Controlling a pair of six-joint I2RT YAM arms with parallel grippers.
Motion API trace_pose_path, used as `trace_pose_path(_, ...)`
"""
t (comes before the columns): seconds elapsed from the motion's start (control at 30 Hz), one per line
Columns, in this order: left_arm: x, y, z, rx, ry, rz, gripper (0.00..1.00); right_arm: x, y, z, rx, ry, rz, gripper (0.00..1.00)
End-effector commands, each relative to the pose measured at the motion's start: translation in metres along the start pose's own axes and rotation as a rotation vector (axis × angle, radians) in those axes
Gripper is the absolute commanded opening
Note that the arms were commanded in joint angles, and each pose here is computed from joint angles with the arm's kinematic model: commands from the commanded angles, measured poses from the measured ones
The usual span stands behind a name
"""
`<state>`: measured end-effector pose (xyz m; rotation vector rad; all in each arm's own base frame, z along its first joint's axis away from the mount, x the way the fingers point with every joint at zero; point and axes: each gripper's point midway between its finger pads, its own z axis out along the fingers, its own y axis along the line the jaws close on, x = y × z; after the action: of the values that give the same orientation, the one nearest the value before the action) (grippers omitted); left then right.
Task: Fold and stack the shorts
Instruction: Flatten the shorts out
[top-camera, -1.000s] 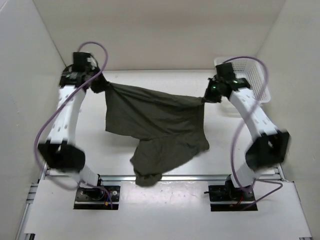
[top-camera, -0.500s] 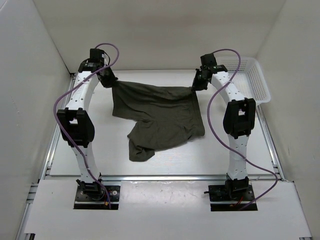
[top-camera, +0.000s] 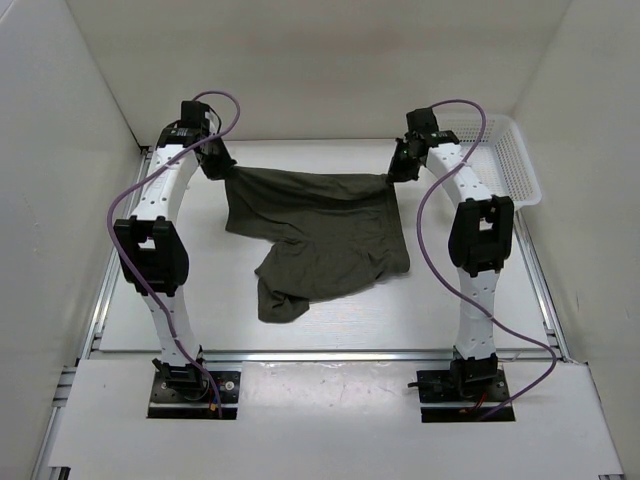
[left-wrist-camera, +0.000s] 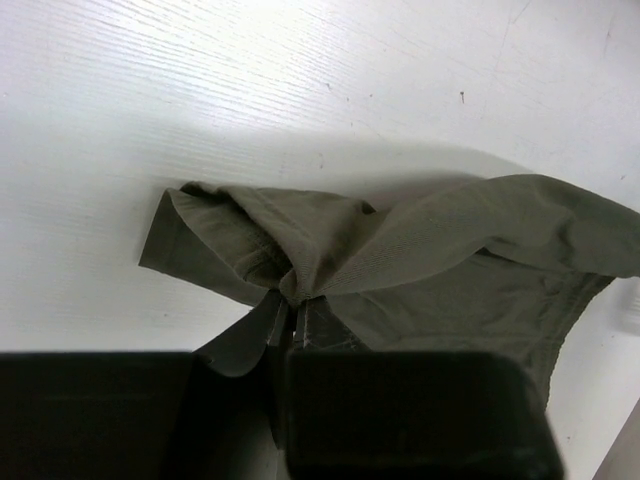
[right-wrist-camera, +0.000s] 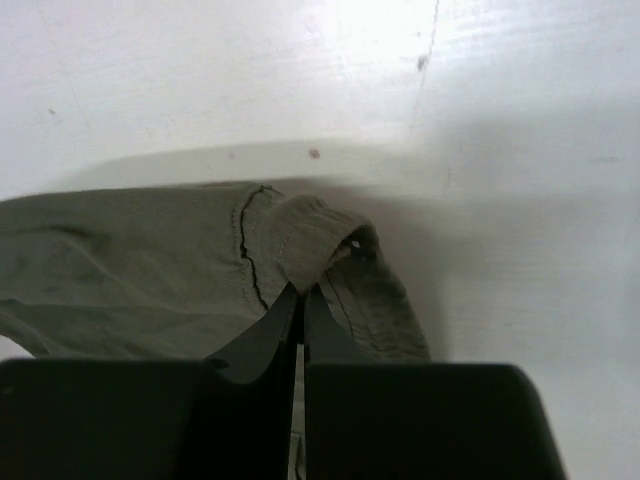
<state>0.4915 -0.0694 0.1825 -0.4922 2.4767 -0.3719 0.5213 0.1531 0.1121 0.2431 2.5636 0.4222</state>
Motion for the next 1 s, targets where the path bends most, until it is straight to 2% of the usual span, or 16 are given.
trace_pose_path(0.0, -0.023, -0.01, -0.014, 0.033, -0.067, 0.019, 0.11, -0.039, 0.011, -0.013, -0.044, -0.095, -0.007, 0.01)
trace_pose_path(0.2, -0.035, -0.017, 0.004, 0.055, -0.069, 0.021, 0.11, -0.061, 0.018, -0.015, -0.079, -0.131, 0.002, 0.0)
trace_pose_path(0.27, -0.037, -0.023, 0.009, 0.079, -0.06, 0.022, 0.11, -0.058, 0.018, -0.012, -0.084, -0.118, -0.008, 0.34)
trace_pose_path(0.3, -0.04, -0.021, 0.015, 0.092, -0.043, 0.023, 0.29, -0.06, 0.023, -0.015, -0.106, -0.119, -0.011, 0.58)
trace_pose_path(0.37, -0.038, -0.023, 0.017, 0.095, -0.018, 0.02, 0.6, -0.061, 0.03, -0.027, -0.132, -0.127, -0.027, 0.67)
trace_pose_path(0.4, -0.036, -0.016, 0.013, 0.081, -0.003, 0.02, 0.82, -0.056, 0.028, -0.029, -0.13, -0.122, -0.026, 0.69)
trace_pose_path(0.53, -0.04, -0.016, -0.032, 0.042, -0.083, 0.046, 1.0, -0.055, 0.029, -0.078, -0.132, -0.212, -0.016, 0.71)
trace_pose_path(0.57, -0.034, -0.019, -0.043, 0.049, -0.086, 0.068, 1.0, -0.058, 0.036, -0.112, -0.156, -0.265, -0.025, 0.71)
trace_pose_path(0.67, 0.008, -0.014, -0.075, 0.036, -0.056, 0.11, 0.95, -0.019, 0.024, -0.139, -0.151, -0.245, 0.004, 0.63)
trace_pose_path(0.7, 0.023, -0.013, -0.079, 0.038, -0.042, 0.119, 0.87, -0.008, 0.02, -0.143, -0.15, -0.238, 0.02, 0.59)
trace_pose_path(0.73, 0.061, -0.005, -0.086, 0.033, 0.018, 0.12, 0.79, 0.021, 0.009, -0.144, -0.135, -0.204, 0.039, 0.42)
trace_pose_path(0.77, 0.079, -0.003, -0.088, 0.044, 0.041, 0.116, 0.67, 0.036, 0.0, -0.143, -0.113, -0.184, 0.045, 0.33)
trace_pose_path(0.8, 0.097, 0.0, -0.088, 0.054, 0.064, 0.107, 0.4, 0.052, -0.007, -0.142, -0.102, -0.159, 0.063, 0.27)
trace_pose_path(0.87, 0.156, 0.01, -0.091, 0.074, 0.166, 0.084, 0.19, 0.097, -0.028, -0.135, -0.065, -0.084, 0.087, 0.13)
trace_pose_path(0.93, 0.188, 0.015, -0.093, 0.076, 0.215, 0.079, 0.11, 0.123, -0.031, -0.136, -0.086, -0.035, 0.101, 0.1)
trace_pose_path(0.97, 0.217, 0.016, -0.095, 0.08, 0.254, 0.087, 0.13, 0.146, -0.042, -0.128, -0.073, 0.021, 0.127, 0.17)
